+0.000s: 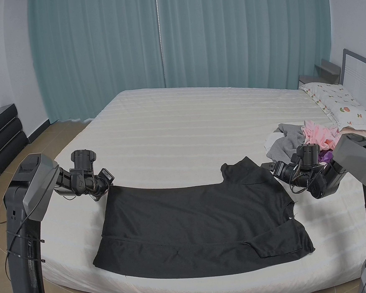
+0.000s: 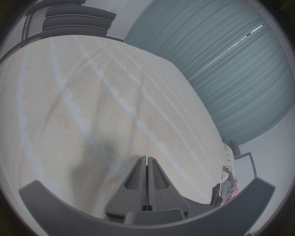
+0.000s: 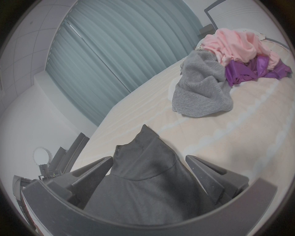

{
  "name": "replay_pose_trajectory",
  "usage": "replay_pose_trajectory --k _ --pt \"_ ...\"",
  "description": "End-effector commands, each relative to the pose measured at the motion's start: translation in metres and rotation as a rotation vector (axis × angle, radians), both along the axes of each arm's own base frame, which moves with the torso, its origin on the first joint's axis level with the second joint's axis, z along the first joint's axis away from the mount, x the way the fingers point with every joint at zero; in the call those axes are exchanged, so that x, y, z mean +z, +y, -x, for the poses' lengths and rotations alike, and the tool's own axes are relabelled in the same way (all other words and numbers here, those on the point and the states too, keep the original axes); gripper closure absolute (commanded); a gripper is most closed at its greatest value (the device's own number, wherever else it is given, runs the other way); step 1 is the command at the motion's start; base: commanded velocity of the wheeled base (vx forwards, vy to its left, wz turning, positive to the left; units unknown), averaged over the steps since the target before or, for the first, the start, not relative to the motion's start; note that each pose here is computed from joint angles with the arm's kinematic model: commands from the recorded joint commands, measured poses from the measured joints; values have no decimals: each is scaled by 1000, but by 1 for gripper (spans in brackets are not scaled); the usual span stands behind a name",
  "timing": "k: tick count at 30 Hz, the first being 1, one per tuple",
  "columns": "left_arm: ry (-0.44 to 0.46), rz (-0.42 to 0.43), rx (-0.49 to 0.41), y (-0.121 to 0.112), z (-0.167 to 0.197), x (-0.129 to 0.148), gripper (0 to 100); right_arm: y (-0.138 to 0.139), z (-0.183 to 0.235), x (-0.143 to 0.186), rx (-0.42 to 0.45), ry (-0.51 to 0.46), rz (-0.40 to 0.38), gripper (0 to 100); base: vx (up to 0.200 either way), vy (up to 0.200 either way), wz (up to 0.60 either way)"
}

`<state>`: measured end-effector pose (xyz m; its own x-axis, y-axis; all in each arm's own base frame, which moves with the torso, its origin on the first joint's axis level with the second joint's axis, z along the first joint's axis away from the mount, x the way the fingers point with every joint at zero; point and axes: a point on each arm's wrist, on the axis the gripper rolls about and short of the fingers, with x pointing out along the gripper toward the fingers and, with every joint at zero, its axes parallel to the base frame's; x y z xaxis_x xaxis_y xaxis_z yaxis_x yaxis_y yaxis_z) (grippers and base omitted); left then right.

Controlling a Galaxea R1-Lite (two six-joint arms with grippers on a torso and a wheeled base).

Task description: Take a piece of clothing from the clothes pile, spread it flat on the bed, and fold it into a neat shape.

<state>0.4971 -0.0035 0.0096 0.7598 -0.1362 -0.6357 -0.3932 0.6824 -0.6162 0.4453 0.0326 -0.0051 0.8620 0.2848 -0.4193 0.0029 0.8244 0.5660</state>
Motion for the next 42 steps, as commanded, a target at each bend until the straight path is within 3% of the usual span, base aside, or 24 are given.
replay_pose_trajectory --k 1,7,17,18,42 --pt "15 1 -1 0 0 -6 100 0 -20 -30 14 43 37 0 0 0 0" --pt "20 0 -1 0 1 -8 100 5 -35 -26 19 -1 35 0 0 0 0" --pt "21 0 -3 -1 1 -9 100 6 -35 -25 25 12 37 0 0 0 0" --pt "20 0 -1 0 0 -8 100 6 -35 -25 24 13 35 100 0 0 0" --pt "-12 -13 6 -1 1 8 100 -23 -13 18 -57 0 -32 100 0 0 0"
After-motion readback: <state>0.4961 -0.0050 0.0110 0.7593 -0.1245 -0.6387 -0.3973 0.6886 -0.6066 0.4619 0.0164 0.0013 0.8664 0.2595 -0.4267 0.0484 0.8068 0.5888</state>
